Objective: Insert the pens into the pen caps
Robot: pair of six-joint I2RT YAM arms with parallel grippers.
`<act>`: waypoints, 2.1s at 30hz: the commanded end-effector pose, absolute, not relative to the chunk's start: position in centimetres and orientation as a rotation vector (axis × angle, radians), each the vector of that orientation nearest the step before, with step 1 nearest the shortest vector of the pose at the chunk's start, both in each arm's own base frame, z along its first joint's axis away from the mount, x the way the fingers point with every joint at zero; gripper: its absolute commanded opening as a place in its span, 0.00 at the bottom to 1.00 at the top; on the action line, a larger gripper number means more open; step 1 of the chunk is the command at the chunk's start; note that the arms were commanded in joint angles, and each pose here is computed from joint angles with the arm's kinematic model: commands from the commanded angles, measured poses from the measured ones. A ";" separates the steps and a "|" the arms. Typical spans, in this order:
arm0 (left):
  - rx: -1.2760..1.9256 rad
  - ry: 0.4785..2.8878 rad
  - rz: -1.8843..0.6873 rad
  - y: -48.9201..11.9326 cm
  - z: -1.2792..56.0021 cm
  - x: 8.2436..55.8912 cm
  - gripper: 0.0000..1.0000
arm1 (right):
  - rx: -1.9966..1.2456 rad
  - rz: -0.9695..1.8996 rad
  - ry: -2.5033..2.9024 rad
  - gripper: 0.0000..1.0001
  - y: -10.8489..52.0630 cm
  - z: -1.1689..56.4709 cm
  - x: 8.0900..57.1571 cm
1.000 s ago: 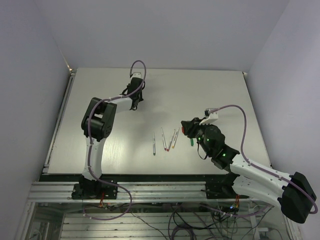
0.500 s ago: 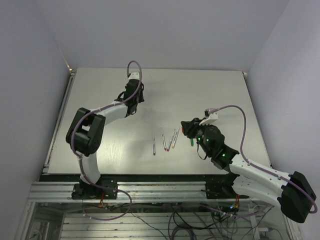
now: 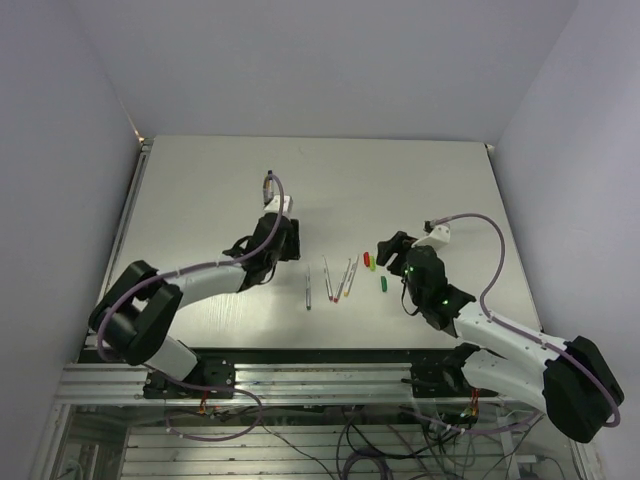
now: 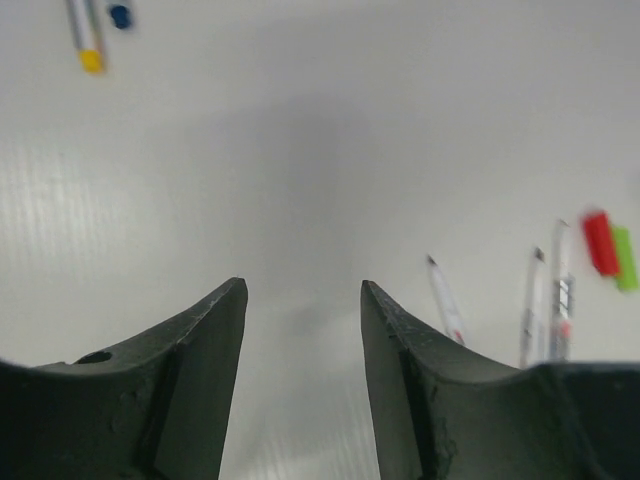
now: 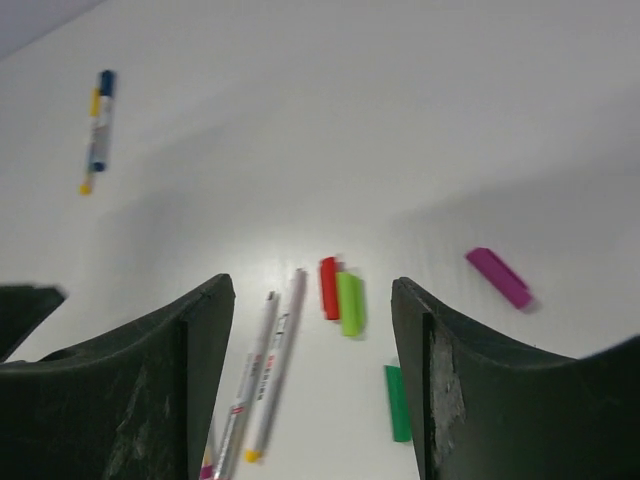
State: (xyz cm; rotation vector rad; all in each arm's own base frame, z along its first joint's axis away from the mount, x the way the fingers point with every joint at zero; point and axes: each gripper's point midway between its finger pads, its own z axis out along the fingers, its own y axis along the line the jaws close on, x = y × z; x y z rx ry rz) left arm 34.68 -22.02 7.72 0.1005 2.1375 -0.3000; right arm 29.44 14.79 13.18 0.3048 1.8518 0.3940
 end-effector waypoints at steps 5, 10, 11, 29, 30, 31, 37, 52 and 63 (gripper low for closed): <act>0.181 2.152 -0.401 -25.1 7.6 29.9 0.59 | 0.460 0.322 1.900 0.58 12.1 11.0 29.8; 0.213 2.181 -0.391 -25.8 6.8 28.5 0.60 | 0.453 0.319 1.916 0.55 11.9 10.5 29.3; 0.220 2.188 -0.386 -26.0 6.7 28.3 0.60 | 0.453 0.318 1.917 0.54 11.8 10.5 29.3; 0.325 2.343 -0.185 -27.2 3.1 24.1 0.61 | 0.444 0.332 1.931 0.47 12.0 9.5 29.0; 0.326 2.349 -0.174 -27.0 2.8 24.1 0.61 | 0.444 0.330 1.932 0.47 12.0 9.4 29.0; 0.324 2.353 -0.166 -26.9 2.6 24.0 0.61 | 0.442 0.328 1.933 0.47 12.0 9.4 29.0; 0.346 2.397 -0.163 -27.0 1.4 23.5 0.58 | 0.444 0.348 1.932 0.46 12.1 9.2 28.8; 0.506 2.615 -0.102 -26.1 -3.1 20.0 0.43 | 0.470 0.392 1.935 0.45 12.3 9.1 28.3; 0.600 2.728 -0.128 -24.5 -5.3 16.8 0.07 | 0.490 0.402 1.932 0.45 12.1 9.0 27.9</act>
